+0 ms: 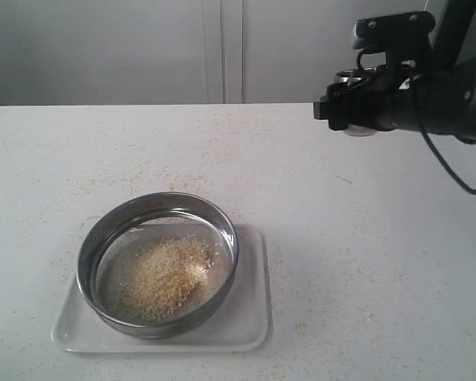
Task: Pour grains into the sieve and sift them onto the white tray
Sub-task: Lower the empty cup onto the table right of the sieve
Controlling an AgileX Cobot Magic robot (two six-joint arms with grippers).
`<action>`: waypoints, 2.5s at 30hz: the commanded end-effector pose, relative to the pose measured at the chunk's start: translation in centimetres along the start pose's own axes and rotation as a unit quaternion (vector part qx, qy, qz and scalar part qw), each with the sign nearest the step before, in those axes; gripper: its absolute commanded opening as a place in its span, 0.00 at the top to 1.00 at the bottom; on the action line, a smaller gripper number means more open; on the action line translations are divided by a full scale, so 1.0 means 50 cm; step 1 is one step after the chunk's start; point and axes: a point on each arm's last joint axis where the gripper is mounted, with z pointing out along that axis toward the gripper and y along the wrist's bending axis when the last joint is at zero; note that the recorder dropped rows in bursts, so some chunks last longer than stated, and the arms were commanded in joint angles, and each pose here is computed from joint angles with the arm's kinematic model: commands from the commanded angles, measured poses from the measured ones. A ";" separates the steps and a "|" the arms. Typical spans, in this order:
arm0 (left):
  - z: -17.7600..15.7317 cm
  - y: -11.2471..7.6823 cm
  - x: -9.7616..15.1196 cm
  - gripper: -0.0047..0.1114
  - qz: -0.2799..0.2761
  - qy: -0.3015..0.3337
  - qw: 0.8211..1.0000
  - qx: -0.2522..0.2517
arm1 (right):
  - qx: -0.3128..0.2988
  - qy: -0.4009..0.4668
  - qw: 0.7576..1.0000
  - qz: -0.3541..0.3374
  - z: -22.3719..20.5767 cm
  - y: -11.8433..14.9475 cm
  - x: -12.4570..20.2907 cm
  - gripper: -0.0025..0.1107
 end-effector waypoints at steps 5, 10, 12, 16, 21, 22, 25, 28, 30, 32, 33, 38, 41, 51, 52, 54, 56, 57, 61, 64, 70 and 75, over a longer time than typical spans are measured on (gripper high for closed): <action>0.001 -0.001 0.002 0.96 -0.009 0.000 1.000 0.001 | -0.054 -0.159 0.985 0.047 0.022 0.019 0.083 0.98; 0.001 -0.001 0.002 0.96 -0.009 0.000 1.000 0.001 | -0.048 -0.143 0.988 0.042 0.059 0.008 0.126 0.98; 0.001 -0.001 0.002 0.96 -0.009 0.000 1.000 0.001 | -0.045 -0.149 0.987 0.047 0.074 0.002 0.141 0.98; 0.001 -0.001 0.002 0.96 -0.009 0.000 1.000 0.001 | -0.043 -0.157 0.986 0.027 0.095 0.001 0.167 0.98; 0.001 -0.001 0.002 0.96 -0.009 0.000 1.000 0.001 | -0.023 -0.163 0.986 0.015 0.115 -0.011 0.195 0.98; 0.001 -0.001 0.002 0.96 -0.009 0.000 1.000 0.001 | -0.018 -0.161 0.987 0.018 0.119 -0.017 0.202 0.98; 0.001 -0.001 0.002 0.96 -0.009 0.000 1.000 0.001 | 0.003 -0.142 0.990 0.019 0.132 -0.035 0.227 0.98; 0.001 -0.001 0.002 0.96 -0.009 0.000 1.000 0.001 | 0.021 -0.144 0.989 0.017 0.151 -0.043 0.240 0.98; 0.001 -0.001 0.002 0.96 -0.009 0.000 1.000 0.001 | 0.030 -0.143 0.989 0.024 0.164 -0.047 0.252 0.98; 0.001 -0.001 0.002 0.96 -0.009 0.000 1.000 0.001 | 0.040 -0.136 0.989 0.032 0.176 -0.051 0.263 0.98; 0.001 -0.001 0.002 0.96 -0.009 0.000 1.000 0.001 | 0.040 -0.137 0.989 0.032 0.181 -0.051 0.265 0.98; 0.001 -0.001 0.002 0.96 -0.009 0.000 1.000 0.001 | 0.064 -0.135 0.987 0.052 0.204 -0.061 0.275 0.98; 0.001 -0.001 0.002 0.96 -0.009 0.000 1.000 0.001 | 0.068 -0.130 0.988 0.055 0.215 -0.063 0.281 0.98; 0.001 -0.001 0.002 0.96 -0.009 0.000 1.000 0.001 | 0.069 -0.118 0.989 0.056 0.235 -0.063 0.295 0.98; 0.001 -0.001 0.002 0.96 -0.009 0.000 1.000 0.001 | 0.069 -0.116 0.989 0.056 0.235 -0.063 0.296 0.98; 0.001 -0.001 0.002 0.96 -0.009 0.000 1.000 0.001 | 0.069 -0.115 0.989 0.056 0.235 -0.063 0.297 0.94; 0.001 -0.001 0.002 0.96 -0.009 0.000 1.000 0.001 | 0.069 -0.115 0.989 0.056 0.235 -0.063 0.297 0.86; 0.001 -0.001 0.002 0.96 -0.009 0.000 1.000 0.001 | 0.069 -0.115 0.989 0.056 0.235 -0.063 0.297 0.80; 0.001 -0.001 0.002 0.96 -0.009 0.000 1.000 0.001 | 0.068 -0.114 0.990 0.056 0.235 -0.063 0.297 0.50; 0.001 -0.001 0.002 0.96 -0.009 0.000 1.000 0.001 | 0.068 -0.114 0.990 0.056 0.235 -0.063 0.297 0.25; 0.001 -0.001 0.002 0.96 -0.009 0.000 1.000 0.001 | 0.067 -0.105 0.991 0.057 0.236 -0.063 0.300 0.14; 0.001 -0.001 0.002 0.96 -0.009 0.000 1.000 0.001 | 0.067 -0.107 0.990 0.057 0.235 -0.063 0.297 0.13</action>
